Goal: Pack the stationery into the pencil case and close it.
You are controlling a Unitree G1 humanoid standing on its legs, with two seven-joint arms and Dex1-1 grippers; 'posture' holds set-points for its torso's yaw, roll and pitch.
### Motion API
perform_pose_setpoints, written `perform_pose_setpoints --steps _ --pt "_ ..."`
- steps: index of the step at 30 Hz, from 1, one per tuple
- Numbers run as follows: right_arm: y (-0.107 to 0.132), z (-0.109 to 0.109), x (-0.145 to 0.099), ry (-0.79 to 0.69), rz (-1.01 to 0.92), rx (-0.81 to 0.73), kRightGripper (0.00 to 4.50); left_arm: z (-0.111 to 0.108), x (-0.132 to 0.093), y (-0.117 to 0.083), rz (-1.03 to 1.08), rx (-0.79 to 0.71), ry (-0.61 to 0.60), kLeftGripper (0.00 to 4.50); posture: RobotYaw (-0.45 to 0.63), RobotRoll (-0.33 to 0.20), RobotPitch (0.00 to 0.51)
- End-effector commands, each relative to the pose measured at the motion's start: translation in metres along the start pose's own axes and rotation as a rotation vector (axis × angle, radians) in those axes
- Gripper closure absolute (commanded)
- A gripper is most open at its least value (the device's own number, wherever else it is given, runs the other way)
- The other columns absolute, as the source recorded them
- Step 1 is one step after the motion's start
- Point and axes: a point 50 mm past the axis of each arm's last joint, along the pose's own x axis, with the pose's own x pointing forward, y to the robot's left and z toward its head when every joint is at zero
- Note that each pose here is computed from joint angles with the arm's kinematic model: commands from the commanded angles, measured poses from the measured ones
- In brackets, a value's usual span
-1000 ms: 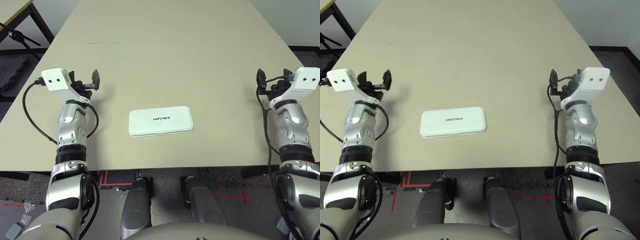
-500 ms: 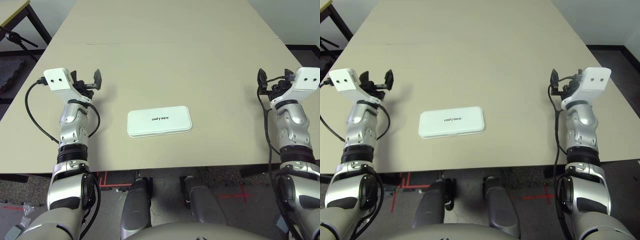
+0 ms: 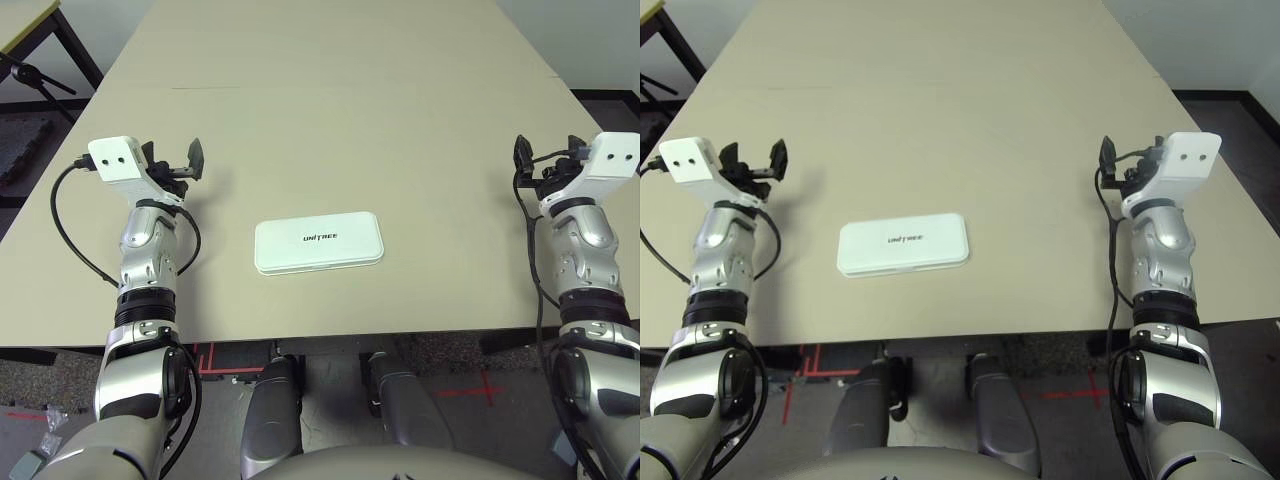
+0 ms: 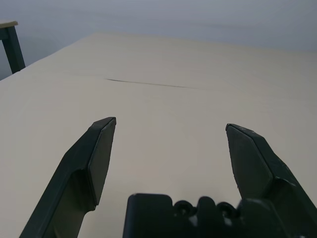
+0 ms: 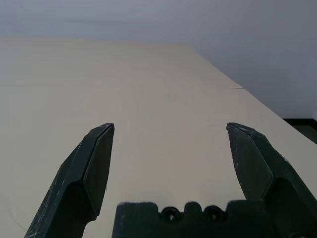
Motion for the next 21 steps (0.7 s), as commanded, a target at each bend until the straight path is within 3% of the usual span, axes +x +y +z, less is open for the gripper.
perform_pose_setpoints --steps 1,21 --pt "0.0005 -0.0011 -0.0001 0.007 0.000 0.005 0.00 -0.0054 -0.0026 -0.0012 -0.003 0.010 0.013 0.02 -0.16 0.000 0.185" --pt "0.0019 -0.0031 -0.0006 0.015 0.005 0.005 0.00 -0.0059 -0.0033 -0.0003 -0.003 0.011 0.017 0.02 -0.16 0.000 0.190"
